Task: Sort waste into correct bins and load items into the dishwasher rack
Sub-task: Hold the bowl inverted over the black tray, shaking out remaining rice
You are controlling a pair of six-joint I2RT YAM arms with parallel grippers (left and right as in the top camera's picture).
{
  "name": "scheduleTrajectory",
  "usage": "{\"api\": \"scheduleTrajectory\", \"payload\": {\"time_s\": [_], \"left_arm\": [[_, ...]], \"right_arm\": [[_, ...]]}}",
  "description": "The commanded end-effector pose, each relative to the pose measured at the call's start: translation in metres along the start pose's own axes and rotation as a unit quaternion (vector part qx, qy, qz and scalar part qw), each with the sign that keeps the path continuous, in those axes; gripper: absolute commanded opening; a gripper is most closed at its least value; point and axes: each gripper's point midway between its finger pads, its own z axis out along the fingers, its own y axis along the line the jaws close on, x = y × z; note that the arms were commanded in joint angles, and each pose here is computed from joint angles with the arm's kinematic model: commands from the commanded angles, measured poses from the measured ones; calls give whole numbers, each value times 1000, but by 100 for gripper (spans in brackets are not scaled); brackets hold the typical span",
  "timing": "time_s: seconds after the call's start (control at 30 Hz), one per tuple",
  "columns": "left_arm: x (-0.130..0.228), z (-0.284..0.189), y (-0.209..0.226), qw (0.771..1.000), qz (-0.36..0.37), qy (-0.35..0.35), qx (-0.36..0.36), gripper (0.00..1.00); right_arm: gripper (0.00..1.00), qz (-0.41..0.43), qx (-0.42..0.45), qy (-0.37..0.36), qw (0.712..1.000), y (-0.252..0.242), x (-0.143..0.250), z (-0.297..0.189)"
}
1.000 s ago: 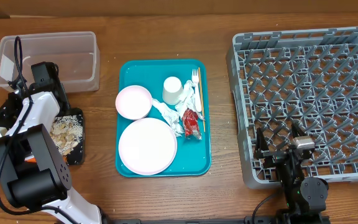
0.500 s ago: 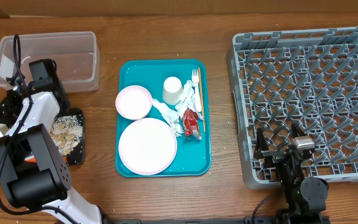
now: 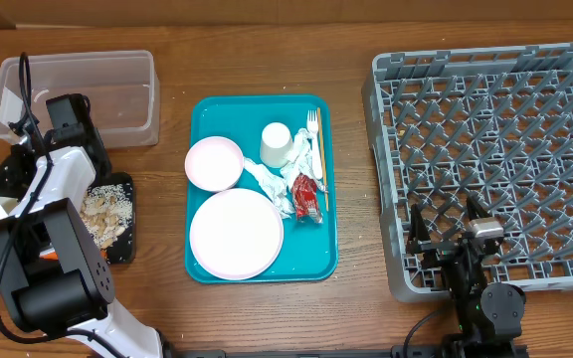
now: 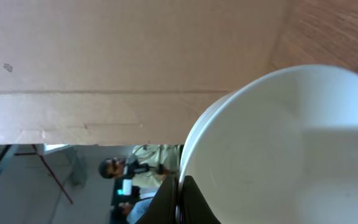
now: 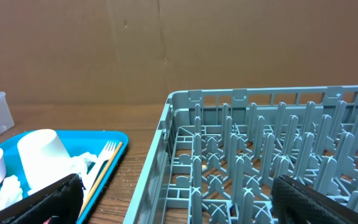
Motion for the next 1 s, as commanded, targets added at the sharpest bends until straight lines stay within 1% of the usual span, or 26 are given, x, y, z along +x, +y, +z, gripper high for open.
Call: {"api": "scheduleTrajectory", "payload": {"time_s": [0.0,0.1,0.17,0.23,0.27,0.3,0.37,0.43,0.53,0.57,0.63,0.7,0.73,0.77,0.8,0.87,0.9,0.97], "left_arm": [[-3,-2,5,997,-53,-18,43,4],[0,-4,3,989,-84,-37,115,4],[3,-6,-1,975,-109,-49,188,4],[6,-9,-4,951,-151,-56,263,4],[7,-13,-6,928,-181,-61,320,4],[7,-16,-6,914,-191,-66,352,4],[10,-14,3,902,-211,-71,369,4],[16,-8,15,904,-218,-72,360,4],[19,-4,28,924,-166,-93,331,4],[18,-5,28,925,-156,-99,331,4],[14,-11,25,920,-154,-110,344,4],[9,-23,15,904,-144,-127,381,4],[9,-25,14,904,-130,-135,384,4],[9,-25,14,909,-112,-141,377,4],[10,-21,19,921,-80,-147,352,4],[13,-8,41,951,-40,-141,274,4],[13,0,60,967,-30,-131,216,4],[9,7,97,985,-27,-115,124,4]], "right_arm": [[100,2,0,-2,1000,0,2,0],[100,2,0,-2,1000,0,2,0],[100,2,0,-2,1000,0,2,0],[100,2,0,-2,1000,0,2,0],[100,2,0,-2,1000,0,2,0],[100,2,0,-2,1000,0,2,0],[100,2,0,-2,1000,0,2,0],[100,2,0,-2,1000,0,2,0],[100,2,0,-2,1000,0,2,0],[100,2,0,-2,1000,0,2,0],[100,2,0,-2,1000,0,2,0],[100,2,0,-2,1000,0,2,0],[100,2,0,-2,1000,0,2,0],[100,2,0,-2,1000,0,2,0],[100,2,0,-2,1000,0,2,0],[100,2,0,-2,1000,0,2,0],[100,2,0,-2,1000,0,2,0],[100,2,0,-2,1000,0,2,0]]}}
